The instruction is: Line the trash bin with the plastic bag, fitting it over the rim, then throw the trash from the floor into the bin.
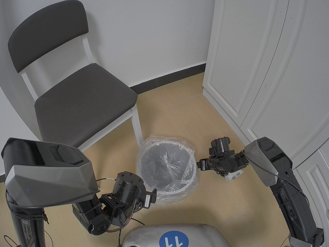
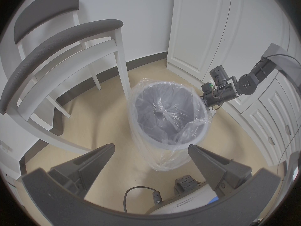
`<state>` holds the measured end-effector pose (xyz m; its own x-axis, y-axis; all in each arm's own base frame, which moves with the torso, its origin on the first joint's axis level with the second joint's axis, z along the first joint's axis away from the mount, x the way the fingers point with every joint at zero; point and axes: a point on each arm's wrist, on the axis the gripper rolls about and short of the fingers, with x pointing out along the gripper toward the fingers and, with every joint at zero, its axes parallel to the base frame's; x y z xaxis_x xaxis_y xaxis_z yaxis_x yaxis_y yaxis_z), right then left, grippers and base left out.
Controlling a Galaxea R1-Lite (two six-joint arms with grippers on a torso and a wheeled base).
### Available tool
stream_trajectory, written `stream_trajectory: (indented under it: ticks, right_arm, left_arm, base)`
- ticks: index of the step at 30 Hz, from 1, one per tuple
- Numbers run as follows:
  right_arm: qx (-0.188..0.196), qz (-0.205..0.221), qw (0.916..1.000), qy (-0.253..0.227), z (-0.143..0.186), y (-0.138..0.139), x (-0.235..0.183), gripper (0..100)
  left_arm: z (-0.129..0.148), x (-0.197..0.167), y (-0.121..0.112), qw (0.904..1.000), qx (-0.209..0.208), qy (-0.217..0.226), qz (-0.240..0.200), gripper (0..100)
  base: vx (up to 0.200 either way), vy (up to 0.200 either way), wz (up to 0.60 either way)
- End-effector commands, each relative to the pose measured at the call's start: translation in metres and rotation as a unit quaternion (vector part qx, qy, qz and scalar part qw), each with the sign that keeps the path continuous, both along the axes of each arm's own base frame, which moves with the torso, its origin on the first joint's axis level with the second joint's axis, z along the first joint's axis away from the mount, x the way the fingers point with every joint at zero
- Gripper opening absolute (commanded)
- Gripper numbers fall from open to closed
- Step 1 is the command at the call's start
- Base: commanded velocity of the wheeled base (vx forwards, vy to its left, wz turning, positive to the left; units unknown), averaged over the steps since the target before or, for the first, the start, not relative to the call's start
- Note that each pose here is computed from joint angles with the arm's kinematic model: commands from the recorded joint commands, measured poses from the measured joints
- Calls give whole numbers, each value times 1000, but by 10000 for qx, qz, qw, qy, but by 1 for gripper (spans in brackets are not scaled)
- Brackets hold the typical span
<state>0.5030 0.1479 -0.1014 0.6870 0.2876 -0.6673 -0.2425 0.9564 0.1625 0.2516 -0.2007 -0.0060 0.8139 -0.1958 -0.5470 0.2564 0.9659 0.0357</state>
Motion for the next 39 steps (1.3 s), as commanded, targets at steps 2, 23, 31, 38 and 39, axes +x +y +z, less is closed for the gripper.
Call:
stream_trajectory:
  ticks: [2,23,31,38,39]
  right_arm:
    - [353,200,9987,-317,44,-27,-14,100]
    - [-943,2466,9568,-1220,36,-15,-75,100]
    - [-523,2439,9615,-1153,36,11,-75,100]
    - [-482,2372,9630,-1182,37,9,-70,100]
    - [-482,2372,9630,-1182,37,9,-70,100]
  left_arm:
    - [1,2,4,9999,-69,-84,69,100]
    - [-7,0,6,9992,332,-171,-110,100]
    - [-6,1,6,9990,365,-214,-108,100]
    - [-6,1,6,9990,371,-215,-112,100]
    - [-6,1,6,9990,371,-215,-112,100]
  base:
    - [0,0,0]
    - [0,0,0]
    - [0,0,0]
    - [0,0,0]
    - [0,0,0]
